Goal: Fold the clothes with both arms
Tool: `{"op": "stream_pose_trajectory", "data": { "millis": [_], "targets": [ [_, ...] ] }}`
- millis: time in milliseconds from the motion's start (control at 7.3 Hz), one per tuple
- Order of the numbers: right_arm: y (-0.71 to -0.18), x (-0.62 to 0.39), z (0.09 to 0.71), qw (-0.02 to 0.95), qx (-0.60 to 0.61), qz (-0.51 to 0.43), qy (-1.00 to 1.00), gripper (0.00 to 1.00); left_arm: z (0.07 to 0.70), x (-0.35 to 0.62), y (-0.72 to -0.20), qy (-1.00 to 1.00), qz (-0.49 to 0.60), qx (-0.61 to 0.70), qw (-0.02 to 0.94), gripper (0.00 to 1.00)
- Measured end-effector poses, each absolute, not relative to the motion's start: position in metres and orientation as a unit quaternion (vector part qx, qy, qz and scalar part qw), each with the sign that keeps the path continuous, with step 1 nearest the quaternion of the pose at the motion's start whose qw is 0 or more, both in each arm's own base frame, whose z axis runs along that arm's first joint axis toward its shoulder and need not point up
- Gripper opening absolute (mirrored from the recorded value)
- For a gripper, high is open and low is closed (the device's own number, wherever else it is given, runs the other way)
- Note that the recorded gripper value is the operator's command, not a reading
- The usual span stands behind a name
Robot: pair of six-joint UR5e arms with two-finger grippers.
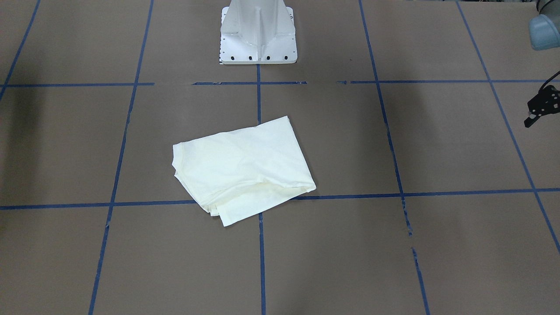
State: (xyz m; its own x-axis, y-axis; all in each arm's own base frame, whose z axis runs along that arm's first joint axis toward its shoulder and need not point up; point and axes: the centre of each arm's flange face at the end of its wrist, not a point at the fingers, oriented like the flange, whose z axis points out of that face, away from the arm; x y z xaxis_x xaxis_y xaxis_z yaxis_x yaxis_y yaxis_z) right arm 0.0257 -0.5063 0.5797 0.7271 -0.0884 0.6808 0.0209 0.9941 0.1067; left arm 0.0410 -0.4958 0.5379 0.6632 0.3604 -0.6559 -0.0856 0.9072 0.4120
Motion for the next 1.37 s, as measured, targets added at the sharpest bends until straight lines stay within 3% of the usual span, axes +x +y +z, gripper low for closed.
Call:
{"op": "stream_pose_trajectory", "data": {
  "millis": [685,1371],
  "targets": [
    [-0.508,0.032,0.612,0.928,0.034,-0.073,-0.363,1.00,0.562,0.026,-0.492,0.386,0.111,0.165,0.901,1.00],
    [-0.504,0.054,0.620,0.926,0.036,-0.057,-0.372,1.00,0.592,-0.002,-0.502,0.374,0.082,0.116,0.917,1.00]
  ]
}}
